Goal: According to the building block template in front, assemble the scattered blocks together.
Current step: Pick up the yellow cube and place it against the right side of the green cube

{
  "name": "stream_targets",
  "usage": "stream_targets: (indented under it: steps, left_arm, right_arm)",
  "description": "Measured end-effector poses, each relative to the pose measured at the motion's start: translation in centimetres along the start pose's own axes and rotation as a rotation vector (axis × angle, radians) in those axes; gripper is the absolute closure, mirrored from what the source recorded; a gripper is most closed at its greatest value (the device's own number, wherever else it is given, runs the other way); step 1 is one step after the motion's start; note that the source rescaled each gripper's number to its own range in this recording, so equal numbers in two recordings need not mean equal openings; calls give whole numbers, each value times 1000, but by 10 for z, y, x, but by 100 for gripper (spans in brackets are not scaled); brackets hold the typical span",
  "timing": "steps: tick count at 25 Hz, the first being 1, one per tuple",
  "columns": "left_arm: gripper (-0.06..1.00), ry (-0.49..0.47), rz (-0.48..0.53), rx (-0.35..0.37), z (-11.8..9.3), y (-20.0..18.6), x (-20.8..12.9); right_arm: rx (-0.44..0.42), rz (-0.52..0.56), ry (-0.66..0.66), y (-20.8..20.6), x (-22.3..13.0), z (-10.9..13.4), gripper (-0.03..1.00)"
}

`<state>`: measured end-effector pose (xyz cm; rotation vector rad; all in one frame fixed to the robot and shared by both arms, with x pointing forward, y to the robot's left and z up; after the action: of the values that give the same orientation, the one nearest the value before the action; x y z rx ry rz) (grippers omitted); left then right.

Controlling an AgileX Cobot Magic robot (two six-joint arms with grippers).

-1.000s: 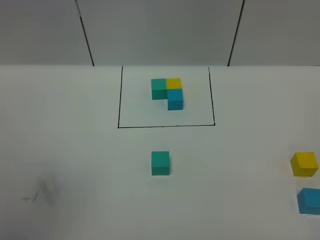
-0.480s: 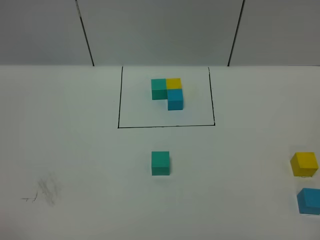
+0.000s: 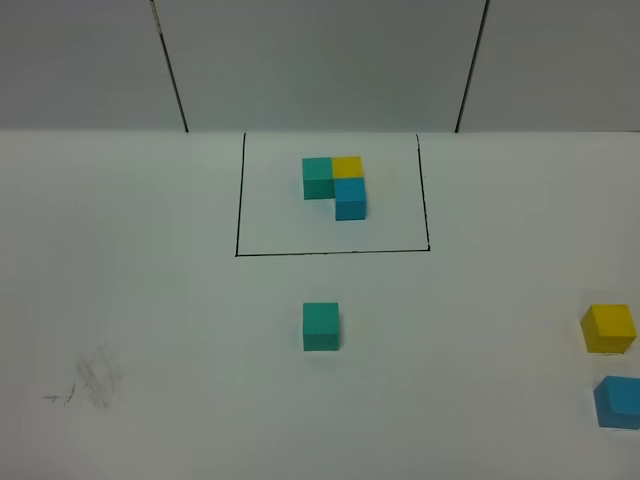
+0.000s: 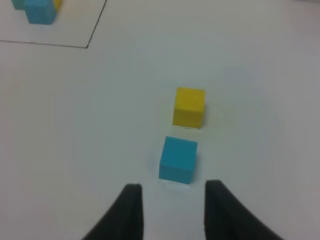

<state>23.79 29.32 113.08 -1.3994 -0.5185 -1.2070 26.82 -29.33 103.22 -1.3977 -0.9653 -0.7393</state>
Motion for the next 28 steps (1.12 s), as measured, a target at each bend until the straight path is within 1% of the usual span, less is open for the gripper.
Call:
stream_targets:
  steps: [1, 5, 6, 8, 12, 16, 25, 28]
  left_arm:
    - [28, -37, 24, 7, -2, 7, -10]
    - [28, -230, 27, 48, -9, 23, -41]
    - [28, -264, 25, 50, -10, 27, -48]
    - [28, -301, 39, 53, -12, 35, -61]
    - [28, -317, 95, 61, -13, 53, -78]
    - [28, -319, 120, 65, -13, 66, -87]
    - [28, -325, 113, 67, -12, 68, -87]
    - [28, -349, 113, 97, -12, 68, -87]
  right_arm:
    - [0, 0, 0, 0, 0, 0, 97]
    - [0, 0, 0, 0, 0, 0, 97]
    - [0, 0, 0, 0, 0, 0, 97]
    - [0, 0, 0, 0, 0, 0, 97]
    - [0, 0, 0, 0, 0, 0, 97]
    - [0, 0, 0, 0, 0, 0, 97]
    - [0, 0, 0, 0, 0, 0, 97]
    - [0, 0, 0, 0, 0, 0, 97]
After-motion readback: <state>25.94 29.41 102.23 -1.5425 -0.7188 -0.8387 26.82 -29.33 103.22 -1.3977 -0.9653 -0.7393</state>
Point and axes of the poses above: a point on each arm's last joint axis where the gripper is mounted, y pointing out along that axis toward the gripper, z along the wrist's bending axis when the last joint is at zero, x = y × z, the point moved 4 cm from there along y, pointing out along that axis toward the gripper, and after that the axes turned 2 degrees about -y, right-handed, at the moved point
